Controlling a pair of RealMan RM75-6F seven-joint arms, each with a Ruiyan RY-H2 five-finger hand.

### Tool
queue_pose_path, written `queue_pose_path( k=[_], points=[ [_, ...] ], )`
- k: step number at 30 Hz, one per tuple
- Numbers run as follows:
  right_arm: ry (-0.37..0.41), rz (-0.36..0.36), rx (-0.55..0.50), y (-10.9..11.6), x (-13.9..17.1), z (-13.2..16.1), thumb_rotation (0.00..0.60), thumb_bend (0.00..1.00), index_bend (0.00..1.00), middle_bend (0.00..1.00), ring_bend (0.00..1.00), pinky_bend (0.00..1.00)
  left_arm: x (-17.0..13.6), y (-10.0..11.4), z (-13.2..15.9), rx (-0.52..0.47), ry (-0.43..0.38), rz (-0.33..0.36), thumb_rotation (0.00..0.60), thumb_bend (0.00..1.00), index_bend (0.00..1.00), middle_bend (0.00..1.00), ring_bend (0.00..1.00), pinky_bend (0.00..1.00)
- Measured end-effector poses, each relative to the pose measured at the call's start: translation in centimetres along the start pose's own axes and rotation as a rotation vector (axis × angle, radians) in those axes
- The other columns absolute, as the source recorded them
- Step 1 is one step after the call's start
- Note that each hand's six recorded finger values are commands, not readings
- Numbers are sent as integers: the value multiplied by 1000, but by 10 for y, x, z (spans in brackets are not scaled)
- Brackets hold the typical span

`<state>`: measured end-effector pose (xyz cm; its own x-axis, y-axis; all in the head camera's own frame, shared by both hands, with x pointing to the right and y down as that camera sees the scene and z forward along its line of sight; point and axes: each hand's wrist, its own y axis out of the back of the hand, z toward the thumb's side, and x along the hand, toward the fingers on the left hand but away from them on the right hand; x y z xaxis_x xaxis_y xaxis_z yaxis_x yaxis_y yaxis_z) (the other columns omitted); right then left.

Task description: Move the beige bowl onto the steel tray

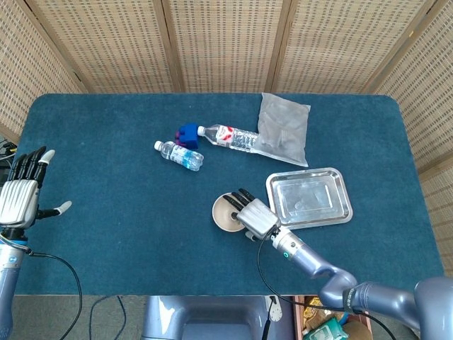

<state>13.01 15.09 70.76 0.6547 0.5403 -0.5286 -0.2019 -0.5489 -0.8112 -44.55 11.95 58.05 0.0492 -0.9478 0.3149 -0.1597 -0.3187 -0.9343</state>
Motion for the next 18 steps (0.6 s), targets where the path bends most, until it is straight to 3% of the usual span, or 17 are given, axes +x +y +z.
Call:
queue_pose_path(
  k=[6,15,18],
  points=[
    [3,-18,-18,0,-1,0,600,558,609,0,0,0,-1,-1,0,0,1,-2,600,0,0,0,0,0],
    [3,-63,-31,9,2,-5,600,563,626,0,0,0,-1,-1,1,-1,-4,0,600,0,0,0,0,0],
    [-20,-106,-35,22,9,-16,600,563,628,0,0,0,-1,-2,0,0,-2,-6,600,0,0,0,0,0]
  ],
)
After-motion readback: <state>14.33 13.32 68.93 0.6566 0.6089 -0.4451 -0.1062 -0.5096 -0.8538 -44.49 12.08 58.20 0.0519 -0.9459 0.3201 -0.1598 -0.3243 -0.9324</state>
